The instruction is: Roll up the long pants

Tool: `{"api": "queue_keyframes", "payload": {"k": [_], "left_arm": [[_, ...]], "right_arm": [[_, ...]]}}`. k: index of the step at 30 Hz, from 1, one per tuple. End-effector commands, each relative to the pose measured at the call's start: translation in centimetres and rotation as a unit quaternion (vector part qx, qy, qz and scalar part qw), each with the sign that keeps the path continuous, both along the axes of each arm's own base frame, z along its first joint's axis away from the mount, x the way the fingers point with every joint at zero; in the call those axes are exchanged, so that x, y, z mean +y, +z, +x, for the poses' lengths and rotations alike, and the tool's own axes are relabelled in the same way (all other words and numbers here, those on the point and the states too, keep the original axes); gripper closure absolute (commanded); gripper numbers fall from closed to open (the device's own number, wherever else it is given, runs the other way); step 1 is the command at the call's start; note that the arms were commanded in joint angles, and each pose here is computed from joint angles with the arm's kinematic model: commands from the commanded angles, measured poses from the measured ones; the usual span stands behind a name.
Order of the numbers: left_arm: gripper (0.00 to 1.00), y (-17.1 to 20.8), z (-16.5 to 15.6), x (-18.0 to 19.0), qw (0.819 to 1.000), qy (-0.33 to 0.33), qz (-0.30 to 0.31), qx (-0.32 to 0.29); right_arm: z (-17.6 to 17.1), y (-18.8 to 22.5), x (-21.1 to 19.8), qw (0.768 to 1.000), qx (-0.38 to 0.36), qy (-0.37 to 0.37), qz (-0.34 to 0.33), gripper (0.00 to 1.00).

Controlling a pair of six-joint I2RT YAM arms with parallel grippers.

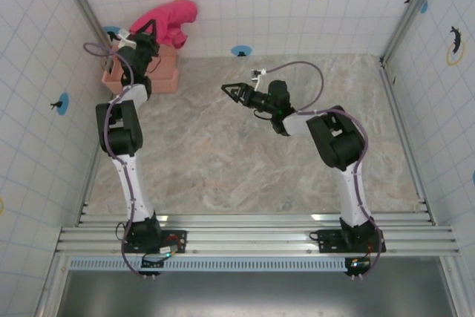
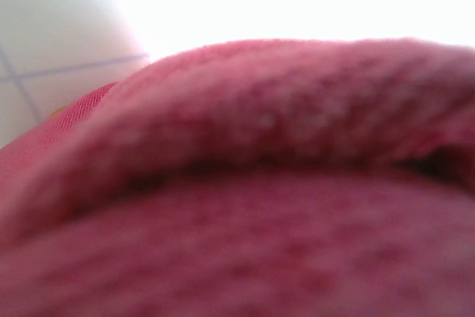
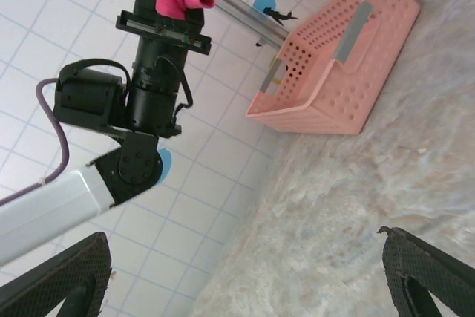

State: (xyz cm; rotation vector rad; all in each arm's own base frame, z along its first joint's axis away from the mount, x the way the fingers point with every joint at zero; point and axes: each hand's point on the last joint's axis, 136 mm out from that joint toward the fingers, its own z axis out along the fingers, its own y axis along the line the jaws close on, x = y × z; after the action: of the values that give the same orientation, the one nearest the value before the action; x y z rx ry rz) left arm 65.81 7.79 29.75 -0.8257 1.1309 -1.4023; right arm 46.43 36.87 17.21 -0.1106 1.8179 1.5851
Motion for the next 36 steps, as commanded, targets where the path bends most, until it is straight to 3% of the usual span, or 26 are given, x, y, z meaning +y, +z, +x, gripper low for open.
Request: {"api": "queue_keyframes", "payload": {"k": [1, 9, 16, 18, 23, 26, 27, 31, 36], "left_arm": [[1.00, 7.5, -3.6, 3.8, 0.990, 0.073, 0.009, -0.122], [1.00, 1.2, -7.4, 12.7, 0.983, 0.165, -0.007, -0.086], [1.00, -5.5, -6.7, 15.0, 0.985, 0.166, -0.034, -0.016], [0.70, -9.0, -6.0, 14.9, 0.986, 0.150, -0.066, 0.011], [0.32, -11.9, -6.0, 14.2, 0.984, 0.118, -0.128, 0.039], [0.07, -13.7, -7.1, 13.2, 0.975, 0.101, -0.177, 0.092], [0.03, -13.0, -7.9, 13.1, 0.972, 0.104, -0.181, 0.103], [0.03, -10.8, -9.4, 13.3, 0.973, 0.102, -0.152, 0.140], [0.02, -4.9, -9.0, 12.7, 0.985, 0.062, -0.124, 0.107]], "right_arm": [[-2.5, -1.9, -0.3, 0.999, -0.017, 0.017, -0.032, 0.03], [-3.7, -3.6, 0.0, 0.999, -0.004, 0.030, -0.041, 0.03], [-3.4, -3.9, 0.3, 0.998, 0.002, 0.031, -0.048, 0.03], [-3.4, -4.0, 0.3, 0.998, 0.004, 0.028, -0.050, 0.03], [-3.6, -4.3, 0.4, 0.998, 0.007, 0.024, -0.053, 0.03], [-3.9, -4.2, 0.7, 0.998, 0.008, 0.023, -0.055, 0.03], [-4.0, -4.1, 0.8, 0.998, 0.008, 0.022, -0.055, 0.03], [-4.6, -3.5, 1.5, 0.998, 0.002, 0.029, -0.055, 0.03], [-5.6, -3.1, 2.1, 0.997, -0.006, 0.035, -0.066, 0.03]]}}
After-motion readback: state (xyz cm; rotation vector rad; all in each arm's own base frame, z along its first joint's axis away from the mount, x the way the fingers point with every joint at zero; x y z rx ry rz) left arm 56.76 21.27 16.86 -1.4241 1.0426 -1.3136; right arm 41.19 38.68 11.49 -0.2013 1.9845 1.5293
